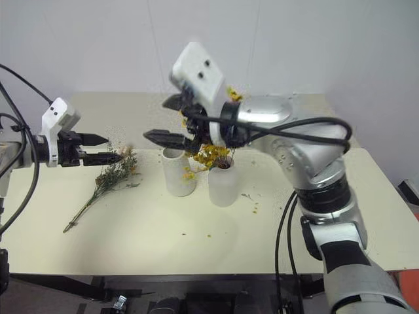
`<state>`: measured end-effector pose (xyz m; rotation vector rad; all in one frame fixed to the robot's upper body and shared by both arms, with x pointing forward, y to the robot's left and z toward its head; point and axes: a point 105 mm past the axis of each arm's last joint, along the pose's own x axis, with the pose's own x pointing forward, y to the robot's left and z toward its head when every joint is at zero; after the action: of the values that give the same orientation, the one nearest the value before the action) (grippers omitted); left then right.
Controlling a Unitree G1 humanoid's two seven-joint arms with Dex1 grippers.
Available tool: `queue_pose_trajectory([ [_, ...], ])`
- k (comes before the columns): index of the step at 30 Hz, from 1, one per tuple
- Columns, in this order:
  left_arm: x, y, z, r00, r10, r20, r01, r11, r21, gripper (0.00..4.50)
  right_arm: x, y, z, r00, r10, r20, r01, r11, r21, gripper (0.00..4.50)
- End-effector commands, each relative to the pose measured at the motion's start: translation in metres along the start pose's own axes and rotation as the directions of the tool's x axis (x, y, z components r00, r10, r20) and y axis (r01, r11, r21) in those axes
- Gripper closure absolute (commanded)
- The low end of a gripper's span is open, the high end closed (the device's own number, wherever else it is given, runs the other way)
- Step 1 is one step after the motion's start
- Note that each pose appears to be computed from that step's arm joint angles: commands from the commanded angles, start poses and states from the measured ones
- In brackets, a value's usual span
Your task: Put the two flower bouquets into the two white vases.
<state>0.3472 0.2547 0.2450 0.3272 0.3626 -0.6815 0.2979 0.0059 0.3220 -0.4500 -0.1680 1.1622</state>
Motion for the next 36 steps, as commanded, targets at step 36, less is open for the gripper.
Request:
queue_pose_trajectory([
  [36,-0.005,0.021,-0.114,0.675,0.026,-0.738,-0.233,0.956,-0.18,0.0,0.012,-0.008,-0.026,0.991,-0.083,-0.109,0.088,0.995,0.042,0.37],
])
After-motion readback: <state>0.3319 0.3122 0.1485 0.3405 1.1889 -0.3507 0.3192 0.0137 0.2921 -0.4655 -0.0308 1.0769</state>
